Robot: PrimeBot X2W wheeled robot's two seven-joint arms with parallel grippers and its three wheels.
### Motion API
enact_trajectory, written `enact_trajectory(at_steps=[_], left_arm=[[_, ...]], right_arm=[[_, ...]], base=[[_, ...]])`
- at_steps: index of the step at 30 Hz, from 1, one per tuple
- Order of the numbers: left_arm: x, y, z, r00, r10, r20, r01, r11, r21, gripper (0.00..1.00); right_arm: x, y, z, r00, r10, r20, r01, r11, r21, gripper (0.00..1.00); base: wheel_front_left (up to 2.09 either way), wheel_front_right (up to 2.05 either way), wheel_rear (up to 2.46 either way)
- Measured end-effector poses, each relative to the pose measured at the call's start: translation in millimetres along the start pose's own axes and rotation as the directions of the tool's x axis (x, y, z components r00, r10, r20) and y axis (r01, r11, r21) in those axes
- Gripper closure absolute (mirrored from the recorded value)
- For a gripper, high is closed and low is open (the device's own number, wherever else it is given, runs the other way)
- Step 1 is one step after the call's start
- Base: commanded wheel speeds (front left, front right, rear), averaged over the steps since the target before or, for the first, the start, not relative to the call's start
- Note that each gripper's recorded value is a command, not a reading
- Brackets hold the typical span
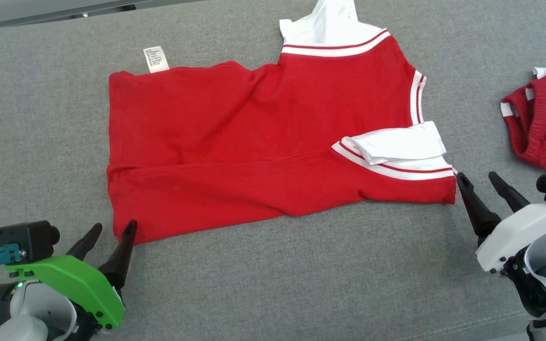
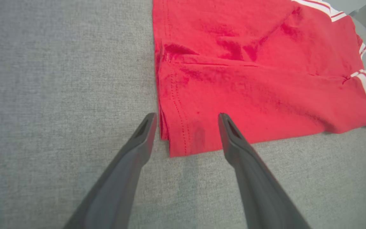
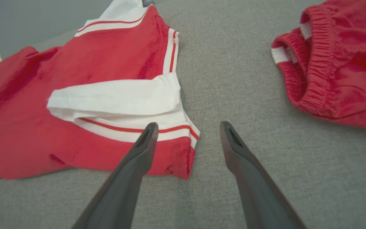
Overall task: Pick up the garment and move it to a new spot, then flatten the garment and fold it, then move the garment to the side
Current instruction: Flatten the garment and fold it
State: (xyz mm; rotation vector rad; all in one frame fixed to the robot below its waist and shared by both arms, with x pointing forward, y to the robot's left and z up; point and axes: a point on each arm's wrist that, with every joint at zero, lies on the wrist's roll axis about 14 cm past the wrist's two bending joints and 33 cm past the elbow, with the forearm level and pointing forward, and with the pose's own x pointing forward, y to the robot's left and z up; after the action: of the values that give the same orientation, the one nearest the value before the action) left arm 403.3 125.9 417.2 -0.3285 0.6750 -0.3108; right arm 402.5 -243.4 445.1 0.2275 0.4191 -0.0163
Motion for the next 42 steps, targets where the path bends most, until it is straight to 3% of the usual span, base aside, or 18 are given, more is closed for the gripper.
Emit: enact_trajectory(at_steps=[8,17,27,28,29,30,31,32,33,42], left_arm=[[-5.5,7.1,-17.3,0.996,0.016,-0.087,-0.017,1.000,-0.005,0.00],[-0.5,11.2,-23.3,0.982,0.028,-0.185,-0.022,0.999,0.034,0.00],[9.0,7.1,-30.1,0.974,0.014,-0.224,-0.007,1.000,0.030,0.00],[10.6,5.1,-30.5,0.974,0.008,-0.226,-0.003,1.000,0.019,0.00],[11.5,4.7,-31.6,0.973,0.006,-0.232,-0.001,1.000,0.020,0.00],[12.4,5.1,-32.1,0.972,0.004,-0.236,0.001,1.000,0.023,0.00],[13.1,5.2,-32.9,0.970,0.003,-0.242,0.003,1.000,0.026,0.41],[14.0,4.5,-33.5,0.970,-0.002,-0.245,0.009,1.000,0.026,0.74],[14.5,4.0,-35.6,0.966,-0.007,-0.257,0.015,0.999,0.029,1.00],[8.3,8.7,-32.8,0.963,-0.013,-0.270,0.030,0.998,0.060,1.00]], right_arm=[[0.3,-4.5,-26.6,0.989,-0.007,-0.148,0.004,1.000,-0.023,0.00],[14.7,11.5,-55.0,0.946,0.034,-0.323,-0.050,0.998,-0.043,0.00],[20.2,10.4,-61.2,0.921,0.028,-0.388,-0.055,0.997,-0.059,0.00],[20.3,11.5,-62.7,0.918,0.030,-0.396,-0.057,0.997,-0.057,0.04],[19.9,12.6,-64.3,0.913,0.032,-0.406,-0.061,0.996,-0.059,0.18],[19.9,12.9,-64.5,0.912,0.032,-0.409,-0.063,0.996,-0.062,0.39],[19.9,12.8,-64.4,0.912,0.031,-0.408,-0.062,0.996,-0.063,0.60],[19.7,13.3,-64.7,0.911,0.032,-0.411,-0.064,0.996,-0.065,0.87],[19.7,14.0,-64.4,0.911,0.033,-0.412,-0.067,0.996,-0.067,1.00],[11.7,11.7,-56.6,0.909,0.047,-0.415,-0.065,0.997,-0.029,1.00]], base=[[0.00,0.00,0.00],[0.00,0.00,0.00],[0.00,0.00,0.00],[0.00,0.00,0.00],[0.00,0.00,0.00],[0.00,0.00,0.00],[0.00,0.00,0.00],[0.00,0.00,0.00],[0.00,0.00,0.00],[0.00,0.00,0.00]])
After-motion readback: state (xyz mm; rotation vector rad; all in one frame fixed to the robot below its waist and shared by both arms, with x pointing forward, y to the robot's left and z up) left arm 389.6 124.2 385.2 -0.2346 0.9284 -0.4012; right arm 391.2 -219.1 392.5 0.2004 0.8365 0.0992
